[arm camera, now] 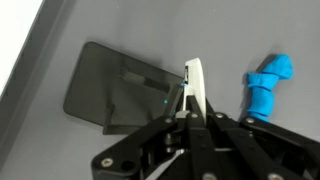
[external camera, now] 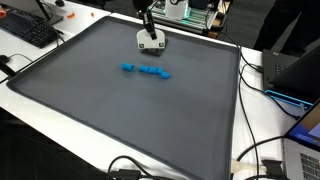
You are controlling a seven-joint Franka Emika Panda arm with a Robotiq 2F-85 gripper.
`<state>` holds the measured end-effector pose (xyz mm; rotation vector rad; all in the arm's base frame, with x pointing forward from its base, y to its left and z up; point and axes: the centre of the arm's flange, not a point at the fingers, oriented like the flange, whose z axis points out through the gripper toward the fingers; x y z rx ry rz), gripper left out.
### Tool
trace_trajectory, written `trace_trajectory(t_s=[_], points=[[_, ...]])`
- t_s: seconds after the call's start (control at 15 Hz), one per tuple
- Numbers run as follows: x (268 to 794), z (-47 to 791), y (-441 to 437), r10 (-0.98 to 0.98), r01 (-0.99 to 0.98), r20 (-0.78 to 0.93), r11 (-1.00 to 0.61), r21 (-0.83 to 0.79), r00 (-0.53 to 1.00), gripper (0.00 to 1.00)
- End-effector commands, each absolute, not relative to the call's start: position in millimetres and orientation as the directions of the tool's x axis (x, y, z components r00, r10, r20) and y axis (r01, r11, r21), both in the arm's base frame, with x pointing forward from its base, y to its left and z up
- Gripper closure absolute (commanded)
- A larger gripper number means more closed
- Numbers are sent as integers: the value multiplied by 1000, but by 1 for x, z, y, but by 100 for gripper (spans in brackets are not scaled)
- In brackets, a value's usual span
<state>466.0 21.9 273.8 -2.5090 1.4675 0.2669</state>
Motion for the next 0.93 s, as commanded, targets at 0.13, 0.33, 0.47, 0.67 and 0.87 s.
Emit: trace_trajectory(t_s=[0.13, 0.33, 0.47, 0.67, 0.87], points=[[453, 262, 23, -883, -920, -260, -377, -107, 392, 99], [452, 258, 20, -902, -939, -259, -326, -112, 345, 99], [451, 254, 18, -911, -947, -260, -301, -115, 321, 99], [450, 249, 17, -917, -953, -261, -281, -115, 302, 99], [451, 246, 15, -923, -959, -263, -259, -119, 282, 99]])
